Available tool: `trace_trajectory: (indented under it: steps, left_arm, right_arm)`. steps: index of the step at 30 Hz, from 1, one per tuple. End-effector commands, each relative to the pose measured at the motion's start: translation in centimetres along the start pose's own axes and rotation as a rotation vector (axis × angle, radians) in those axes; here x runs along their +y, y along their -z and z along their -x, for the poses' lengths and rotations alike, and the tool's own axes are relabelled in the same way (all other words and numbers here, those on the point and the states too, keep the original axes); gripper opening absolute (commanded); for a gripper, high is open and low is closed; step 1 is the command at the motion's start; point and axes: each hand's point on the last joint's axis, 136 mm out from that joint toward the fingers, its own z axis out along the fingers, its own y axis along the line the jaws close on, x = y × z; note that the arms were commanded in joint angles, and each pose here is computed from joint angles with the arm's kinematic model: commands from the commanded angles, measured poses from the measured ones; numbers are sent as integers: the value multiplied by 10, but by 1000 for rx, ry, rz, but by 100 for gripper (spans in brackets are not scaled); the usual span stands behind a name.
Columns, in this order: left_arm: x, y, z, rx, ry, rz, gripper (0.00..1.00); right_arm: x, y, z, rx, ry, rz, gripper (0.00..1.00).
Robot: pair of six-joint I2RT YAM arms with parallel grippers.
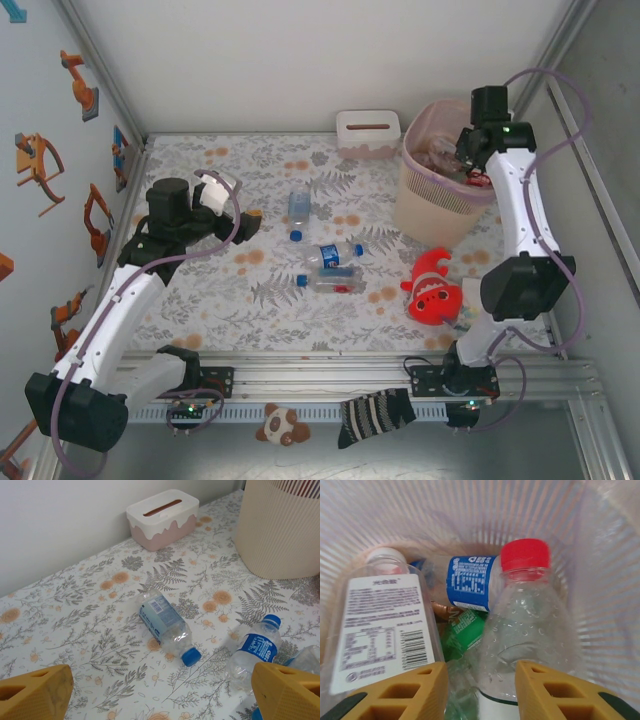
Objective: Put the plastic bottles in the bin
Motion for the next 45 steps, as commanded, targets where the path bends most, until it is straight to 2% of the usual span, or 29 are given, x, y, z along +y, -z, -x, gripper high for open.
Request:
trace_trajectory:
  steps: [1, 5, 9, 17, 28, 36, 45]
  left_arm:
    - [0, 3, 6, -22, 1, -2, 92]
    - [0, 4, 6, -22, 1, 1, 92]
    - [0, 2, 5, -17, 4, -2, 92]
    - [1, 1, 4, -14, 4, -3, 92]
    - [1, 0, 4, -12, 5, -3, 92]
    - [1, -1, 3, -9, 8, -4, 92]
    - [0, -3, 3, -9, 14, -18, 92]
  right_arm:
    - [-12, -21, -16, 46, 18, -76, 40]
    - [-22, -38, -32, 89, 36, -136, 38]
    - [-22, -33, -30, 80, 31, -127, 38]
    - [-14, 18, 3, -16, -4, -31, 38]
    - [5, 85, 7, -91, 20, 166, 38]
    - [31, 120, -15, -99, 100, 299, 39]
    - [101, 165, -68, -106, 357, 551, 39]
